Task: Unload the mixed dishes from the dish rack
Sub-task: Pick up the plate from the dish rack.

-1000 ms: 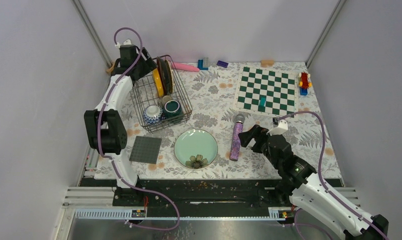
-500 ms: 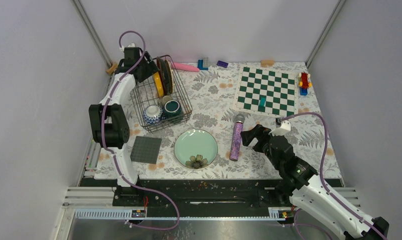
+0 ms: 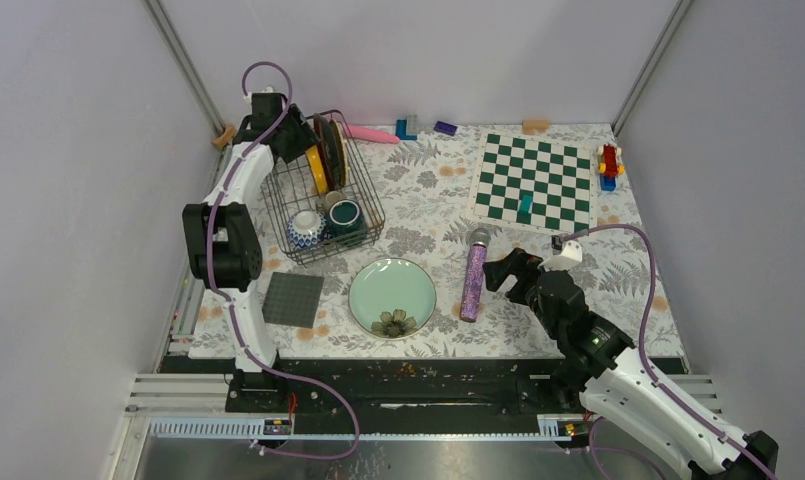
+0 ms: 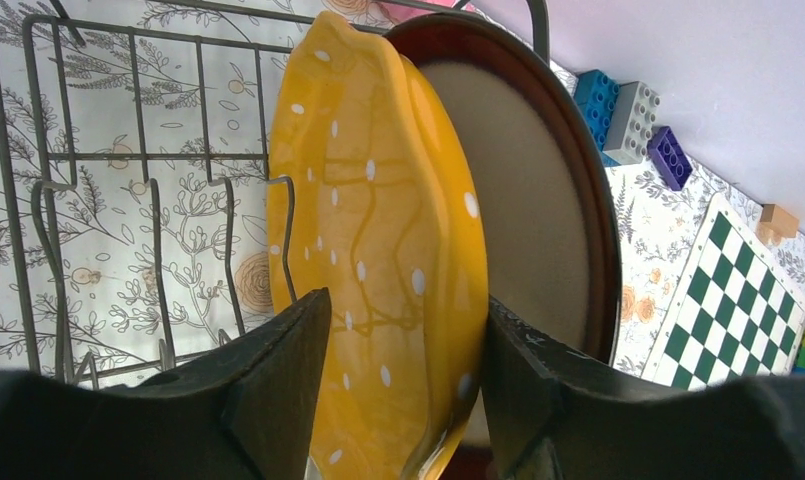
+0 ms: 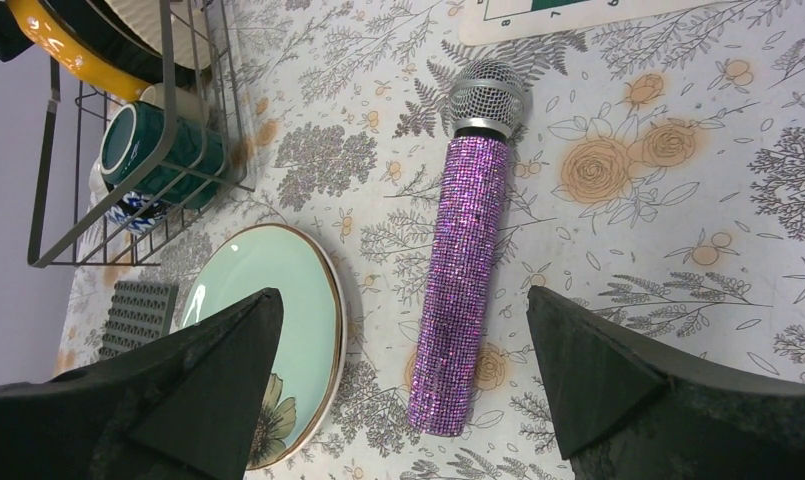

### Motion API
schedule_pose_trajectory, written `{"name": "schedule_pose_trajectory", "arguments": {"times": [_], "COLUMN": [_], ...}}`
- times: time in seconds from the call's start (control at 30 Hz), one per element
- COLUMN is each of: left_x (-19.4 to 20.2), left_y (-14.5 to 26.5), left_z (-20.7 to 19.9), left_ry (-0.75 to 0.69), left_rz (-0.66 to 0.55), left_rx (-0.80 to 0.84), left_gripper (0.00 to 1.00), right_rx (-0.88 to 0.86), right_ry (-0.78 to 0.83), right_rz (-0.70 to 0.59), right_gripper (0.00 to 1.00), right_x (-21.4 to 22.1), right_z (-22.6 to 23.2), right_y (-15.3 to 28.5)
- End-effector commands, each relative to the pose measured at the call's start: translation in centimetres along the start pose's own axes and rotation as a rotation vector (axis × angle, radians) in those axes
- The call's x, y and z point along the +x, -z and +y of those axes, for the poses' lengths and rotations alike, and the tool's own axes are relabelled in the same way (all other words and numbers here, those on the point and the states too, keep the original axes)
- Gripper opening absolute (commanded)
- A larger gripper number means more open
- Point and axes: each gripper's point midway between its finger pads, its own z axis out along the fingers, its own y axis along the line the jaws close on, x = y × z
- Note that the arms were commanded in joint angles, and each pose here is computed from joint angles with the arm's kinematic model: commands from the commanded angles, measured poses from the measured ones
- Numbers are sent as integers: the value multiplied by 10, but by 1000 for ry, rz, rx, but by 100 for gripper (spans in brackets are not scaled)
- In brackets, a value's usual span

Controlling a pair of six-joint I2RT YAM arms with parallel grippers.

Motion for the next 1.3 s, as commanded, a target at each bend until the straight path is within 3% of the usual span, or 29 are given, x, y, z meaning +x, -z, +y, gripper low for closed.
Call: {"name": "schedule_pose_trajectory", "arguments": {"times": [0.0,0.6,0.83,1.27], "left_x": [-11,-22,-43,-79], "left_y": [3,16,33,74], "left_z": [-3,-5,-16,-48], "left_ry": [30,-2,-38,-71], "left_rz": [-11,-3,-71,-204], "left_rx": [-19,-107,-123,-69], "left_gripper": [53,26,0,0], "right_rx": [25,33,37,38], "right_ry": [2,-2,-1,1], "right_rz": [-65,-85,-88,-91], "right_gripper": [100,99,99,99], "right_x": [-11,-14,-15,-15], "right_z": [-4,-8,-8,-9], "right_y": [-1,1,1,1]}}
